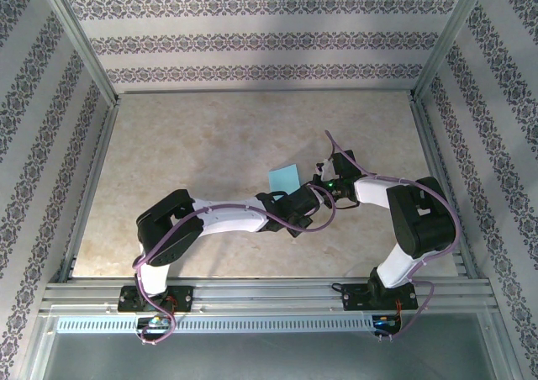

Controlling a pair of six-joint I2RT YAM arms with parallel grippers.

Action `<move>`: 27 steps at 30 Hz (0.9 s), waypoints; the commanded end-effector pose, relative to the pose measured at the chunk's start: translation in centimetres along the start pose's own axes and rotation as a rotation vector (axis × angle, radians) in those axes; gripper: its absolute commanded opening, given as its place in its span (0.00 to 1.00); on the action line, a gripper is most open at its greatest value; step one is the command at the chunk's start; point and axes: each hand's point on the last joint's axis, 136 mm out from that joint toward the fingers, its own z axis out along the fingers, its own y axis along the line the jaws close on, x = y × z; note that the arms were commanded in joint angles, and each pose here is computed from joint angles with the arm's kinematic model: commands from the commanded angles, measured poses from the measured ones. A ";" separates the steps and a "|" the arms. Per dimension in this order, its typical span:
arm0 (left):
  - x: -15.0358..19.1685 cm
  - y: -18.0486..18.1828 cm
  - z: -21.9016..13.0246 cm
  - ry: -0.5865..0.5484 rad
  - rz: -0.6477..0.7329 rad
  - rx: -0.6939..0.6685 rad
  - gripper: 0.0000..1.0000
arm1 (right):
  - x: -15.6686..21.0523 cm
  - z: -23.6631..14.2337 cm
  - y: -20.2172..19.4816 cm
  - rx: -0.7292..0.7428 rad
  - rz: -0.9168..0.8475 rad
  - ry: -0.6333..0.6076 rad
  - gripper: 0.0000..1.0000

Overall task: Fold a paper plane with a square sheet of paper (fold left side to right side)
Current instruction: Fold the triangle a second time at the center of the table.

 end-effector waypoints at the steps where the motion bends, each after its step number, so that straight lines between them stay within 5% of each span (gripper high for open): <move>1: -0.7 0.1 -1.2 -0.030 -0.047 0.030 0.00 | -0.6 -0.6 0.4 -0.012 -0.012 -0.018 0.11; 10: -1.3 1.1 -2.0 -0.067 -0.246 0.198 0.00 | -2.6 -4.0 1.5 -0.019 -0.060 -0.121 0.32; 15: -1.6 1.6 -2.2 -0.085 -0.381 0.310 0.00 | -2.4 -6.0 0.2 -0.008 -0.054 -0.170 0.35; 23: -1.3 2.3 -1.7 -0.070 -0.509 0.394 0.00 | 1.1 -5.5 -1.0 -0.045 -0.058 -0.103 0.02; 27: -1.2 2.7 -1.5 -0.072 -0.545 0.393 0.00 | 3.2 -4.1 -1.7 -0.035 -0.053 -0.053 0.00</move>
